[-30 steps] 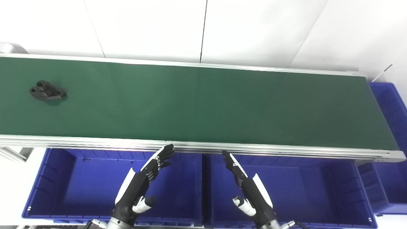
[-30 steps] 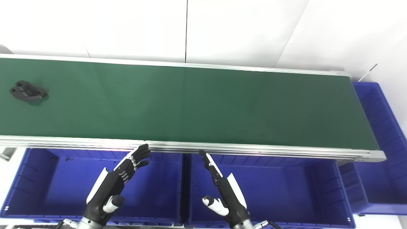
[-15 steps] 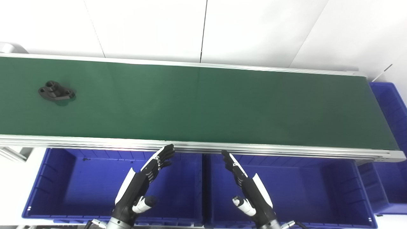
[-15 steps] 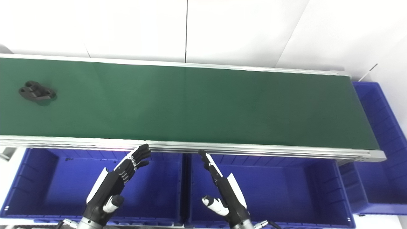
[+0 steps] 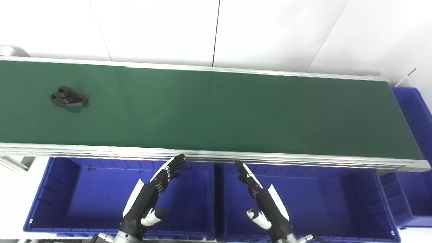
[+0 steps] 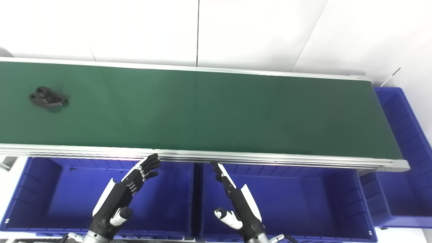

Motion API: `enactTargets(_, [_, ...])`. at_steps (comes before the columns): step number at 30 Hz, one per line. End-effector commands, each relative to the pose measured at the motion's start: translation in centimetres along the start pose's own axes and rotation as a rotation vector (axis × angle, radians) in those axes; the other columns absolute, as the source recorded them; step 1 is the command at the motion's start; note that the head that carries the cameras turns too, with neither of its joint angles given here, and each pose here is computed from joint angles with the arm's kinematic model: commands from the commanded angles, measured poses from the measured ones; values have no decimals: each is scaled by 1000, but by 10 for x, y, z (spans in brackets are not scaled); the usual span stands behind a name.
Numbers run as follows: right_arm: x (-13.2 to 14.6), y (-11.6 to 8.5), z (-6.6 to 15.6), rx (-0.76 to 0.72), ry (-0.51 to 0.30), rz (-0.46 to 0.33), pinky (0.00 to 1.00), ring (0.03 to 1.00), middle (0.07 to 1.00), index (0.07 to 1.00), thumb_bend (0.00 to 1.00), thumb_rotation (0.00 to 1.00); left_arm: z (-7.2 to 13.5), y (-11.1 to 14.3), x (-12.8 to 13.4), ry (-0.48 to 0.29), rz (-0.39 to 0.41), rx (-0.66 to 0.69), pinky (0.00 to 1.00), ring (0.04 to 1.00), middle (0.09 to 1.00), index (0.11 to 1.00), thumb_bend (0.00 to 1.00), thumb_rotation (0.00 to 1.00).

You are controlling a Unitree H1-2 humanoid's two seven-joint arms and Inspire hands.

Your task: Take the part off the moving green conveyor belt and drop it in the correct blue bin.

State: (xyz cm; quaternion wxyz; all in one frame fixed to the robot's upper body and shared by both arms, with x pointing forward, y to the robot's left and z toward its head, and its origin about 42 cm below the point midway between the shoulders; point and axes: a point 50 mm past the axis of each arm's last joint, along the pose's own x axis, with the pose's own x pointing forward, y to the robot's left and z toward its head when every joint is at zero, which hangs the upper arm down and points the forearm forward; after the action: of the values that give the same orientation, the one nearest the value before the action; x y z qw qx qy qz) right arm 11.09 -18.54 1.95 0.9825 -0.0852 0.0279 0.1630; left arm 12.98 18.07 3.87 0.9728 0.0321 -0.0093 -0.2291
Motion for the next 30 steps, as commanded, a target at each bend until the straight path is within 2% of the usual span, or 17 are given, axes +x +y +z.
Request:
enactTargets(1, [1, -3, 2, 4, -53, -8, 938, 976, 996, 969, 947, 977, 1, -1, 1, -35, -10, 11, 866, 916, 908, 898, 981, 906])
enactTargets(10, [4, -7, -22, 24, 25, -1, 931, 963, 984, 956, 976, 948, -20, -8, 6, 26, -8, -2, 829, 894, 883, 856, 995, 885])
enactTargets(22, [4, -10, -25, 17, 37, 5, 923, 969, 991, 960, 973, 940, -20, -11, 7, 27, 2, 1, 767, 860, 870, 827, 983, 872])
enactTargets(30, [2, -19, -23, -3, 27, -12, 932, 968, 986, 964, 971, 949, -19, -18, 14, 16, -10, -10, 774, 864, 870, 825, 977, 855])
